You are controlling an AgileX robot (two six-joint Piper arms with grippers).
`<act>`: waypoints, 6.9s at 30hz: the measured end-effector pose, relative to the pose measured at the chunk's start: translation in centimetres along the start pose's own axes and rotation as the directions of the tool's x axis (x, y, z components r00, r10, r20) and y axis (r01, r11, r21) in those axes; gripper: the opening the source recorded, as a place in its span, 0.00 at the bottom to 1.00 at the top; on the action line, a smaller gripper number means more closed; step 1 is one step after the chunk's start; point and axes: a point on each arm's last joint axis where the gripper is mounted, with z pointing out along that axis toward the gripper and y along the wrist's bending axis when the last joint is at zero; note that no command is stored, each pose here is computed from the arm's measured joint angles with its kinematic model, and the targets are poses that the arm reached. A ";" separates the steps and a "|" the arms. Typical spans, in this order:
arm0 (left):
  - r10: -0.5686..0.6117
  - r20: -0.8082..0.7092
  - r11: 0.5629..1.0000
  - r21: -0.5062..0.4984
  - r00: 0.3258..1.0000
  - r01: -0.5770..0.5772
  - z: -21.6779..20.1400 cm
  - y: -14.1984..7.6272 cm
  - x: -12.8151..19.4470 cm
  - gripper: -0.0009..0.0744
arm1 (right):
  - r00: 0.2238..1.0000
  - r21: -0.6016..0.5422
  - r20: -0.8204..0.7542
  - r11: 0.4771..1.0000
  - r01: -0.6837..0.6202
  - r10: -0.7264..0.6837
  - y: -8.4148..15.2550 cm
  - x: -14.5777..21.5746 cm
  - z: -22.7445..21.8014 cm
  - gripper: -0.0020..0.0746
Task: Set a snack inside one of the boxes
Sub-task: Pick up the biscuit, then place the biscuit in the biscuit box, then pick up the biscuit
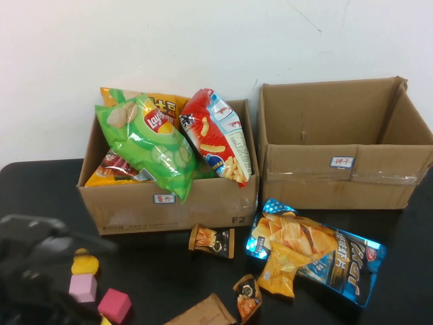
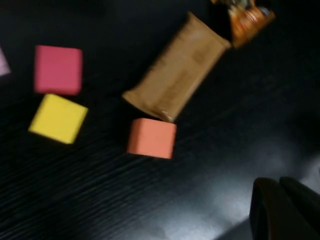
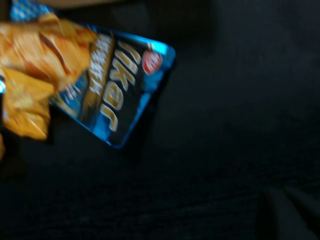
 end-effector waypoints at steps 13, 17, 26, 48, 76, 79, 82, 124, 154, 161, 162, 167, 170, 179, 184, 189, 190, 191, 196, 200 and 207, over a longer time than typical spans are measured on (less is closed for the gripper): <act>0.509 -0.263 0.851 0.014 0.819 -0.525 9.5 -5.3 -3.8 0.16 | 1.000 -0.011 0.028 1.000 -0.010 0.010 0.1 -0.3 0.0 0.02; 0.615 -0.349 0.761 0.030 0.707 -0.647 12.5 -6.5 -3.3 0.60 | 1.000 -0.012 0.029 1.000 -0.011 0.011 0.1 -0.3 0.0 0.02; 0.596 -0.416 0.759 0.012 0.687 -0.651 18.9 -7.1 -3.9 0.92 | 0.999 -0.014 0.031 1.000 -0.012 0.013 0.1 -0.3 0.0 0.02; 0.491 -0.539 0.796 -0.040 0.684 -0.604 25.2 -5.9 -4.7 0.92 | 0.999 -0.015 0.039 1.000 -0.012 0.013 0.1 -0.4 0.0 0.02; 0.462 -0.547 0.792 -0.099 0.698 -0.602 26.4 -4.1 -4.7 0.92 | 0.999 -0.019 0.039 1.000 -0.018 0.018 0.2 -0.4 0.0 0.02; 0.454 -0.560 0.796 -0.095 0.694 -0.598 26.6 -4.0 -4.4 0.92 | 0.999 -0.020 0.041 1.000 -0.019 0.020 0.2 -0.4 0.0 0.02; 0.458 -0.558 0.794 -0.093 0.692 -0.600 26.6 -4.0 -4.5 0.91 | 0.999 -0.020 0.041 1.000 -0.019 0.020 0.2 -0.4 0.0 0.02; 0.645 0.128 0.753 -0.274 0.753 -0.599 12.3 -17.8 -28.5 0.59 | 0.998 -0.035 0.040 0.998 -0.043 0.045 0.3 -0.4 0.0 0.02; 0.568 0.507 0.823 -0.328 0.648 -0.464 20.2 -13.6 -32.9 0.59 | 0.999 -0.035 0.036 0.999 -0.039 0.040 0.3 -0.4 0.1 0.02; 0.527 0.543 0.849 -0.292 0.654 -0.441 21.0 -13.7 -32.8 0.82 | 0.998 -0.039 0.035 0.998 -0.045 0.047 0.4 -0.4 0.1 0.02; 0.531 0.534 0.847 -0.294 0.659 -0.443 21.0 -13.6 -32.7 0.86 | 0.998 -0.039 0.035 0.998 -0.045 0.047 0.4 -0.4 0.1 0.02; 0.606 0.413 0.795 -0.355 0.680 -0.493 20.1 -13.3 -32.3 0.80 | 0.999 -0.039 0.035 0.999 -0.028 0.030 0.4 -0.4 0.1 0.02; 0.612 0.344 0.786 -0.367 0.712 -0.498 17.3 -13.6 -32.1 0.55 | 0.999 -0.039 0.035 0.999 -0.022 0.023 0.4 -0.4 0.1 0.02; 0.645 0.244 0.749 -0.391 0.725 -0.535 3.4 -15.9 -30.6 0.04 | 0.999 -0.040 0.036 0.999 -0.001 0.003 0.4 -0.4 0.1 0.02; 0.629 0.160 0.757 -0.346 0.760 -0.554 -1.4 -16.4 -28.4 0.02 | 0.999 -0.059 0.036 0.998 0.031 -0.029 0.6 -0.4 0.1 0.02; 0.624 0.152 0.772 -0.270 0.766 -0.575 -4.3 -17.2 -26.8 0.02 | 0.997 -0.112 0.040 0.991 0.069 -0.065 1.1 -0.4 0.1 0.02; 0.622 0.147 0.775 -0.255 0.769 -0.578 -4.5 -17.3 -26.6 0.02 | 0.996 -0.126 0.043 0.988 0.083 -0.078 1.2 -0.4 0.0 0.02; 0.619 0.144 0.778 -0.245 0.772 -0.578 -5.0 -17.4 -26.3 0.02 | 0.995 -0.142 0.047 0.985 0.099 -0.093 1.4 -0.4 0.0 0.02; 0.620 0.167 0.782 -0.220 0.767 -0.584 -6.9 -17.8 -25.4 0.01 | 0.981 -0.247 0.063 0.949 0.194 -0.185 2.6 -0.1 -0.2 0.02; 0.619 0.144 0.779 -0.231 0.772 -0.582 -8.0 -17.3 -23.9 0.01 | 0.965 -0.328 0.093 0.908 0.261 -0.244 3.6 0.0 -0.4 0.02; 0.606 0.124 0.776 -0.311 0.786 -0.549 -8.7 -14.2 -18.1 0.01 | 0.951 -0.381 0.122 0.871 0.310 -0.285 4.2 0.1 -0.6 0.02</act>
